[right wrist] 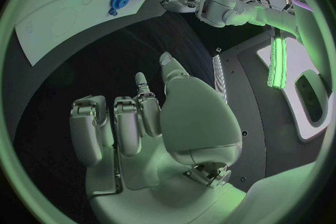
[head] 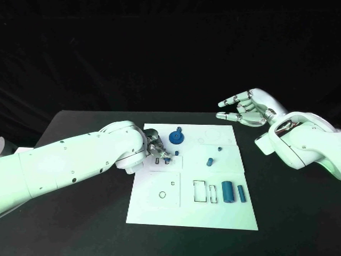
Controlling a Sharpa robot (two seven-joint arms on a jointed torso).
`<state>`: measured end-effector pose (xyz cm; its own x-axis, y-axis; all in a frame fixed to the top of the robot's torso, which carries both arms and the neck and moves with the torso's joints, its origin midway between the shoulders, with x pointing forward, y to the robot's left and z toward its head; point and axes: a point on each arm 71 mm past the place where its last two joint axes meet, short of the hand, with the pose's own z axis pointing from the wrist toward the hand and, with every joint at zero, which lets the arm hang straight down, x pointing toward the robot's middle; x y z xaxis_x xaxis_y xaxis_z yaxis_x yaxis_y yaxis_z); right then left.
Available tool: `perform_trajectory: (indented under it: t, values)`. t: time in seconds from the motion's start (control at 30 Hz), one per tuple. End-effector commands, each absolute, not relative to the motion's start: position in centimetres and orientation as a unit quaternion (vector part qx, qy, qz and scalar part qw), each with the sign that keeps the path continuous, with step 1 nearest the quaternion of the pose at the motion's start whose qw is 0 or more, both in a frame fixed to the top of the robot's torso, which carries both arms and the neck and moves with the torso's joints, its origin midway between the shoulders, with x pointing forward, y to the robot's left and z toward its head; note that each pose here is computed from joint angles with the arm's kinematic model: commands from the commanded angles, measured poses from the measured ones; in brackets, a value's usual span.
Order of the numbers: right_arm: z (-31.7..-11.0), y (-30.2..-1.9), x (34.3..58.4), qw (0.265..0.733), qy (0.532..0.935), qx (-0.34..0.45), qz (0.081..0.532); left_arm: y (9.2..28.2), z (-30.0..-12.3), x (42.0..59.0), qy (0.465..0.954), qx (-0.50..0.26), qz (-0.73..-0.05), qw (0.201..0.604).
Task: Assemble the parts on the task board
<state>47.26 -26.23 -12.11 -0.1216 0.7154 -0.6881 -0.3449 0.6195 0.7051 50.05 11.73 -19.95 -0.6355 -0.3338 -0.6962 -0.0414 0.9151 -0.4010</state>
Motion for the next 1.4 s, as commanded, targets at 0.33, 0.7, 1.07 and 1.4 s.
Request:
perform_trajectory:
  t: [0.33,0.7,1.07,1.4]
  values:
    - [-12.2,-26.1,47.2,0.640,0.632,0.143,0.414,11.7,-20.1,50.1,0.884,-0.056,-0.145,0.441]
    - [-12.2,-26.0,47.2,0.638,0.632,0.144,0.415,11.4,-20.7,49.9,0.897,-0.043,-0.139,0.418]
    - [-12.3,-26.0,47.2,0.635,0.634,0.145,0.417,11.2,-21.2,49.8,0.901,-0.039,-0.137,0.409]
    - [-12.3,-26.0,47.2,0.634,0.635,0.145,0.417,11.5,-21.3,49.7,0.906,-0.034,-0.132,0.402]
